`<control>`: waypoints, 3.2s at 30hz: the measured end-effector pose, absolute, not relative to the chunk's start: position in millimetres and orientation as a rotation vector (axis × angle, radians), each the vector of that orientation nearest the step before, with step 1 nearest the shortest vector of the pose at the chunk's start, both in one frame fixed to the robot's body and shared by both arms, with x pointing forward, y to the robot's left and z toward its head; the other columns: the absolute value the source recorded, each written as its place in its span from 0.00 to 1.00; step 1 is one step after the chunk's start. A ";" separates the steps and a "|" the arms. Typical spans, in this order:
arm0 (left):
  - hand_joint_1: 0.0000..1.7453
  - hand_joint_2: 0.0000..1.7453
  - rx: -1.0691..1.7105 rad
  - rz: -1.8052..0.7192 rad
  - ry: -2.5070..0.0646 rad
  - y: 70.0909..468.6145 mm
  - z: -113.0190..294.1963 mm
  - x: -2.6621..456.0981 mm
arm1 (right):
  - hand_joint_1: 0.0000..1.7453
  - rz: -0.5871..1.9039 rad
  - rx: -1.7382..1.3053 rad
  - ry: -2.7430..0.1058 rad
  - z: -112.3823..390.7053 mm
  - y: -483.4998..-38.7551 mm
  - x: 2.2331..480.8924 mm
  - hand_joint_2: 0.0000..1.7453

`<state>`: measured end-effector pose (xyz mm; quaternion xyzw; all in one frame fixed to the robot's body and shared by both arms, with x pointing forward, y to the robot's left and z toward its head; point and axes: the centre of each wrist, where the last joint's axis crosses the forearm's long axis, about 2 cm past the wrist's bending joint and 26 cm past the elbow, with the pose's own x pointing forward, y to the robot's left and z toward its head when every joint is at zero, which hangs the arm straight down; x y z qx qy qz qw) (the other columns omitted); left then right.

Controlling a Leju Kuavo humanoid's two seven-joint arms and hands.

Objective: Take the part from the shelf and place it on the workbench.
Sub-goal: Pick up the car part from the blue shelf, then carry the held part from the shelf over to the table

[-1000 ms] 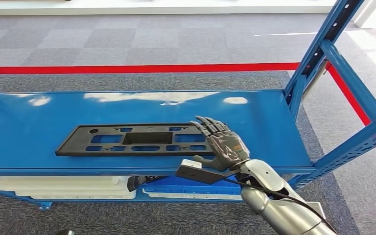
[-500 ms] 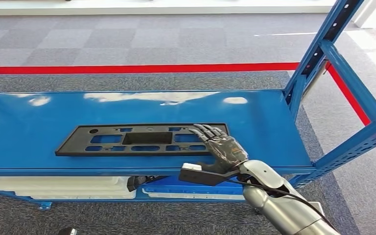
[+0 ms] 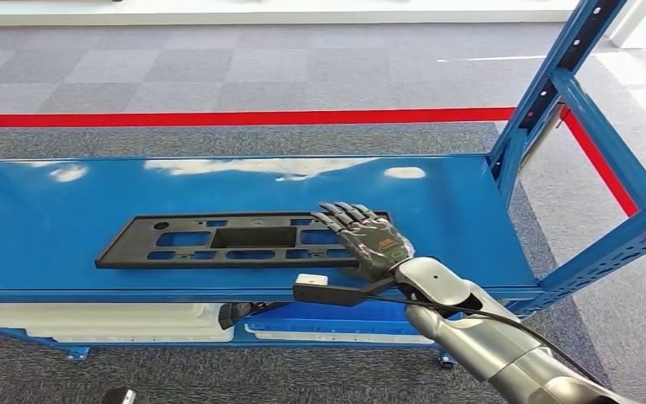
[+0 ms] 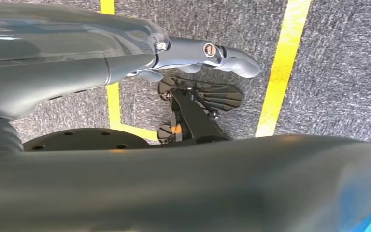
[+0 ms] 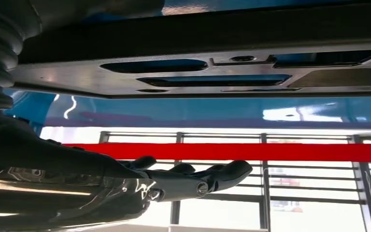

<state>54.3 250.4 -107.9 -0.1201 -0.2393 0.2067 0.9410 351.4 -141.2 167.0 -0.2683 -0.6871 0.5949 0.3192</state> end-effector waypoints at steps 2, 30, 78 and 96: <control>0.00 0.00 -0.246 0.420 -0.490 250.2 -107.8 54.6 | 0.00 1.576 -0.711 -1.804 167.2 -140.7 352.6 1.00; 0.00 0.00 -0.266 0.398 -0.506 245.1 -106.9 58.1 | 0.00 1.743 -0.568 -1.757 164.0 -110.5 356.1 1.00; 0.00 0.50 -0.271 0.396 -0.561 241.4 -106.6 57.8 | 1.00 1.604 -0.708 -1.731 158.6 -138.0 367.1 1.00; 0.00 0.00 -0.210 0.324 -0.617 242.1 -107.6 52.1 | 1.00 0.753 -0.422 -2.177 226.6 -208.5 318.6 1.00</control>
